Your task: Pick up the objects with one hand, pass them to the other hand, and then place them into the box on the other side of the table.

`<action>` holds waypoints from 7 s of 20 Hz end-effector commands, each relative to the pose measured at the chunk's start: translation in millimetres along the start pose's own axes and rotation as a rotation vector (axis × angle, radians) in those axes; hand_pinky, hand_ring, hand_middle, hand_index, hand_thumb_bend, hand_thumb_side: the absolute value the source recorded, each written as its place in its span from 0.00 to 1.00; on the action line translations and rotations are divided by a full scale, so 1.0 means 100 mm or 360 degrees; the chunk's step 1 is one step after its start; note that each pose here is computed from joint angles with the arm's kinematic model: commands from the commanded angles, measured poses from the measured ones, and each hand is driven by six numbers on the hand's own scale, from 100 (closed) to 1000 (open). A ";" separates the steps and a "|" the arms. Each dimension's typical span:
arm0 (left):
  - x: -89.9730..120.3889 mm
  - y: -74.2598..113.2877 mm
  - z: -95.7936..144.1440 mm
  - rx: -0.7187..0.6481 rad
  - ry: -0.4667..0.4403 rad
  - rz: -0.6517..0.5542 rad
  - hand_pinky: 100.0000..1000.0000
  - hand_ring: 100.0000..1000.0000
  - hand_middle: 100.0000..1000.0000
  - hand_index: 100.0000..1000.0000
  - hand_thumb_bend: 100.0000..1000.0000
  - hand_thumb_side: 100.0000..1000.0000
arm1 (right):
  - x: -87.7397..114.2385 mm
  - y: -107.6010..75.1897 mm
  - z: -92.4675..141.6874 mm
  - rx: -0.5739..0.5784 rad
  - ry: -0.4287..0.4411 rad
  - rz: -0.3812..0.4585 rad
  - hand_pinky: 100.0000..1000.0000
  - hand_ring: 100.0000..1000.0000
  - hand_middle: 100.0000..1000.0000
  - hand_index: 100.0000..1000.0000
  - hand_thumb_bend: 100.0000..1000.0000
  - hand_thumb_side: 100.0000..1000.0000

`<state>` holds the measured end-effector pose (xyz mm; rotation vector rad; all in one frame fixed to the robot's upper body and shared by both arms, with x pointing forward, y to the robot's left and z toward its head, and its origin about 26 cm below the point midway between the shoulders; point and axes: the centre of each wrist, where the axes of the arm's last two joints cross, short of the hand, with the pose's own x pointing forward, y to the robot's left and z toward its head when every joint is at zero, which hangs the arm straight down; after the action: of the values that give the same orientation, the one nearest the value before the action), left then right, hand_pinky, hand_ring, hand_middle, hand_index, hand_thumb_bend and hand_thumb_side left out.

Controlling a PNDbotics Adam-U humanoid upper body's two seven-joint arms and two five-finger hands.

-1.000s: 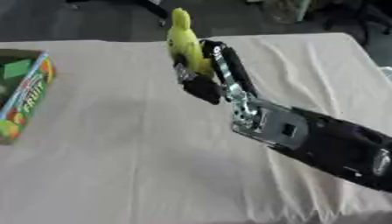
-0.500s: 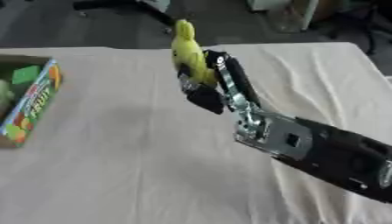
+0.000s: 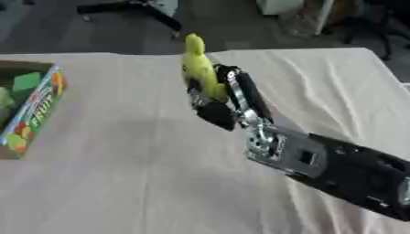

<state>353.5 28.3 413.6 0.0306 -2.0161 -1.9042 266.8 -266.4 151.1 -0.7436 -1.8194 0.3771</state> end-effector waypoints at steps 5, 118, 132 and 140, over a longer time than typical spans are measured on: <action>0.19 0.11 -0.14 -0.0120 -0.0107 -0.0128 0.83 0.79 0.72 0.81 0.13 0.15 | 0.03 -0.02 -0.02 -0.0063 -0.0002 0.0058 0.56 0.42 0.34 0.45 0.00 0.36; -0.36 -0.91 -1.17 -0.0383 -0.0082 -0.0458 0.81 0.77 0.67 0.70 0.50 0.00 | 0.11 0.24 0.09 0.0063 -0.0314 0.0207 0.50 0.41 0.33 0.43 0.00 0.34; -0.47 -1.04 -1.20 -0.0471 -0.0035 -0.0454 0.80 0.75 0.64 0.61 0.28 0.00 | 0.11 0.26 0.10 0.0057 -0.0332 0.0227 0.49 0.41 0.33 0.43 0.00 0.34; -0.47 -1.06 -1.21 -0.0491 -0.0039 -0.0361 0.77 0.70 0.56 0.53 0.00 0.03 | 0.10 0.26 0.11 0.0053 -0.0331 0.0230 0.49 0.40 0.33 0.43 0.00 0.34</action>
<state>409.1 -83.5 290.9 0.1682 -1.7406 -2.3622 262.1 -237.4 133.8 -0.8170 -1.9348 0.5931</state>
